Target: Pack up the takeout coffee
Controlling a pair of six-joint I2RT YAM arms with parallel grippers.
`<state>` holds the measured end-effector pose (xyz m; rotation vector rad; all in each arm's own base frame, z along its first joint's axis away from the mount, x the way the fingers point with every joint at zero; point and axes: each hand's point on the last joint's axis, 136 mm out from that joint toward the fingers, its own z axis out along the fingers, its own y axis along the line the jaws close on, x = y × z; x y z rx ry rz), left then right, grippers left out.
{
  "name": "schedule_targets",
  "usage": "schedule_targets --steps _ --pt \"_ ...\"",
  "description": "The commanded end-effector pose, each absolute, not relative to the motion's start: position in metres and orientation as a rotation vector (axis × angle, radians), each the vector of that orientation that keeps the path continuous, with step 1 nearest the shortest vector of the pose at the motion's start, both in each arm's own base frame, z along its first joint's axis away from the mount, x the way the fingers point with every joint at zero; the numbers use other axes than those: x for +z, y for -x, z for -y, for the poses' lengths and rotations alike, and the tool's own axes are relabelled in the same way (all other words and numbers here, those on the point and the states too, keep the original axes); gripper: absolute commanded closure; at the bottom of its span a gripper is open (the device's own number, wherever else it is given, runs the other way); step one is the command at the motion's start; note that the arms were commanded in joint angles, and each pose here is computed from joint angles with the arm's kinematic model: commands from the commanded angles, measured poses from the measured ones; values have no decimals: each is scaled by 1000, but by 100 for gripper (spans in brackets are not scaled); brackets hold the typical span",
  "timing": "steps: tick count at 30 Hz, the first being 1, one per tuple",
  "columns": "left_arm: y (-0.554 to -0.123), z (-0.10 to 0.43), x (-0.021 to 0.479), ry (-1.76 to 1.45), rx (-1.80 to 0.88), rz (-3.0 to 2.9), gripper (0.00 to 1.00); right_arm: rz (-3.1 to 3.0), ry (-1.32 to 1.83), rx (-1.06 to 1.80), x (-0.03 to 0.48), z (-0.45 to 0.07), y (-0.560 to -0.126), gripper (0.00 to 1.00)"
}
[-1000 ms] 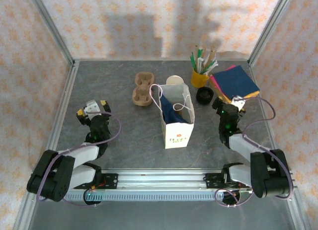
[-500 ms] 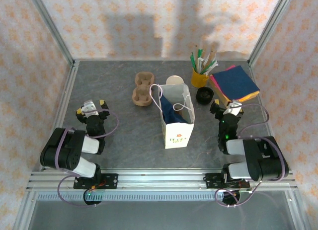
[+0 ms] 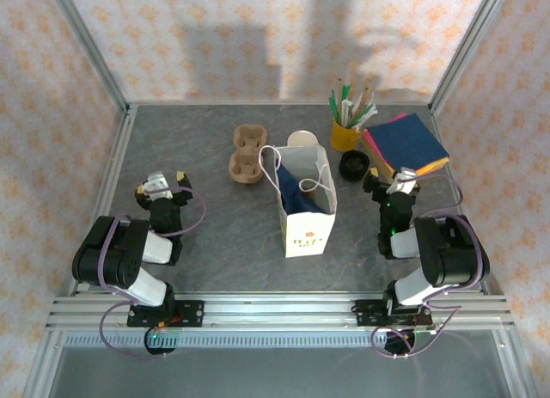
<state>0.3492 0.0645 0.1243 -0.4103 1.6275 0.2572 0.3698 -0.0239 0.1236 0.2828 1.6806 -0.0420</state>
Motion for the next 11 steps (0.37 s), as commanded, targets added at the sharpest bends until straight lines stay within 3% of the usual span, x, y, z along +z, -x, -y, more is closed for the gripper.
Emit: schedule_targets --steps 1,11 --pt "-355 -64 138 413 227 -1573 1 -1679 -288 -24 125 23 -372 0" --pt "-355 -64 138 412 228 -1575 1 -1675 -291 -27 125 23 -370 0"
